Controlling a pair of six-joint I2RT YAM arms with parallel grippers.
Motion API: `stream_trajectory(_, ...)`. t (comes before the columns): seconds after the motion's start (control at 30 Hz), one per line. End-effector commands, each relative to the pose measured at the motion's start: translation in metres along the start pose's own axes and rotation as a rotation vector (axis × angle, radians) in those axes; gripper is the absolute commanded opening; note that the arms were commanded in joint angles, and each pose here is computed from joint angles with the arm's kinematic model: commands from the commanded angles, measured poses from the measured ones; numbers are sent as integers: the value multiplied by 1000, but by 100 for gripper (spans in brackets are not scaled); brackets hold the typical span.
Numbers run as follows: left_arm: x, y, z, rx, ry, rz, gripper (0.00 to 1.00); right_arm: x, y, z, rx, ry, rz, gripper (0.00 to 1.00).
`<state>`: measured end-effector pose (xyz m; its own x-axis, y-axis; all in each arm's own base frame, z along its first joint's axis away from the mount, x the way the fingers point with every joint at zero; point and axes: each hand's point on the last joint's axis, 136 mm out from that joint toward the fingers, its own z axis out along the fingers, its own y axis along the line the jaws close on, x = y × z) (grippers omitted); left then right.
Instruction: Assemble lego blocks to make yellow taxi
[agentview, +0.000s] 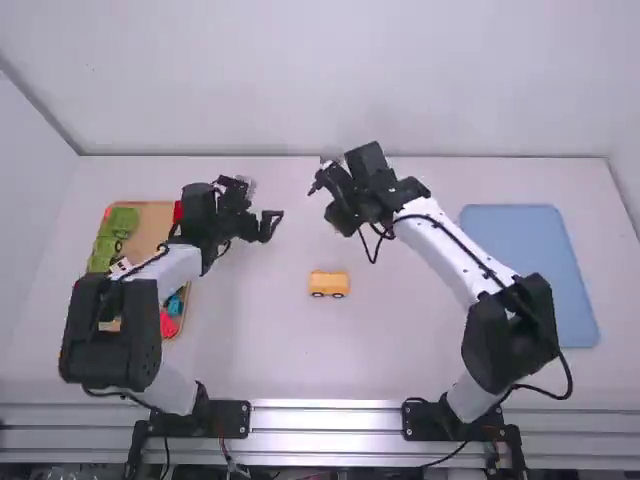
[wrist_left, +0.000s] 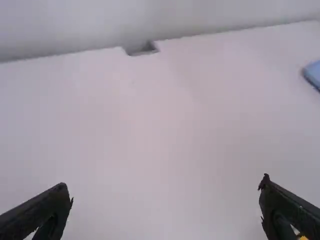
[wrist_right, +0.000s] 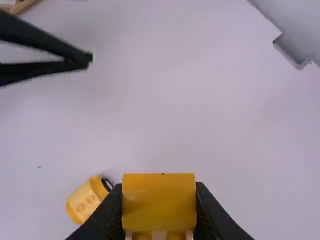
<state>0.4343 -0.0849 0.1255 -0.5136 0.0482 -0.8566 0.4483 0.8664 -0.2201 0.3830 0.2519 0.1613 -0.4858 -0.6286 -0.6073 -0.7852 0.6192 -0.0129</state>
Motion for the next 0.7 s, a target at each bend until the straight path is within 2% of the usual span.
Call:
stream_trajectory(0.0,-41,14,-34,-181,-83,32,99,-2,14,7,-63,-11,7,19)
stream_trajectory(0.23,-70,32,-124,-530,-159,-54,99,-6,56,45,-128,6,-137,19)
stream_trajectory(0.4,-63,52,-191,-809,-259,-254,99,-5,77,60,-177,60,-197,18)
stream_trajectory(0.47,-55,56,-221,-912,-313,-335,99,-4,93,67,-238,100,-267,16)
stream_trajectory(0.67,-40,58,-252,-1025,-360,-353,99,3,116,90,-275,223,-387,16)
